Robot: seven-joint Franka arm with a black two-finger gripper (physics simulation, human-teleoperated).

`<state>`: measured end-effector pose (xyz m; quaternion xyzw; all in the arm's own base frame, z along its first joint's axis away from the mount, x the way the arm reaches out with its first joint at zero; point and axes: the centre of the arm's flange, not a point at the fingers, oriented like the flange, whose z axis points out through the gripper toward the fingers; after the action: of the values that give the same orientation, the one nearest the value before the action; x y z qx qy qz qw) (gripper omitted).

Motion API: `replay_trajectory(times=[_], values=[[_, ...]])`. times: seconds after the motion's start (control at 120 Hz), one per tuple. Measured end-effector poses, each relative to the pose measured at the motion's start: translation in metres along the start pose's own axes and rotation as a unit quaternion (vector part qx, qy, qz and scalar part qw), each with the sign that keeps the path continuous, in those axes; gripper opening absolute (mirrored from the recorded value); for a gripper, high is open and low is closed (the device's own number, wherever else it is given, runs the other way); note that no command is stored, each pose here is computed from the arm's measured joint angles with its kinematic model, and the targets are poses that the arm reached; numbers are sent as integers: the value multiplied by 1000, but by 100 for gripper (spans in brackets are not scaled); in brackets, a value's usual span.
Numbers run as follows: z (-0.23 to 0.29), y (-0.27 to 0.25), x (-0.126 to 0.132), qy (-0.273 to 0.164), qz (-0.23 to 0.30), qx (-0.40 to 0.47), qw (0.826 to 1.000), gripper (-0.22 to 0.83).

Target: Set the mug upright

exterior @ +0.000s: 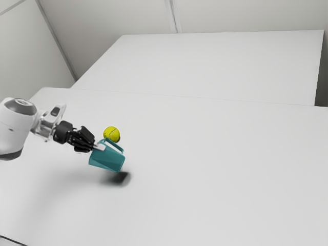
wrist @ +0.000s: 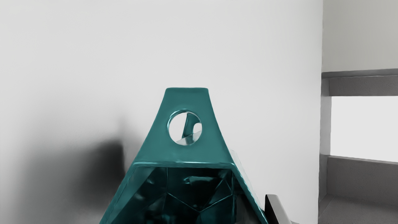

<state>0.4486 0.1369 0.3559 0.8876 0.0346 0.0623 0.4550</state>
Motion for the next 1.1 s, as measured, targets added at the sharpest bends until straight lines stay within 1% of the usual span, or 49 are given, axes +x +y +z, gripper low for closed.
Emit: replay_trajectory(times=[0.092, 0.167, 0.225, 0.292, 0.433, 0.5, 0.583, 0.717, 0.875, 1.1], values=[[2, 37, 24, -33, 51, 40, 997, -16], [9, 78, 50, -72, 106, 93, 987, -17], [18, 109, 66, -105, 145, 141, 974, -17], [33, 141, 82, -138, 183, 194, 954, -17], [71, 189, 108, -187, 234, 280, 912, -17], [79, 192, 118, -195, 236, 310, 900, -17], [71, 179, 129, -196, 217, 346, 891, -17], [87, 162, 133, -200, 200, 376, 882, -17], [109, 136, 127, -191, 181, 393, 881, -17], [139, 113, 115, -149, 181, 406, 883, -17]])
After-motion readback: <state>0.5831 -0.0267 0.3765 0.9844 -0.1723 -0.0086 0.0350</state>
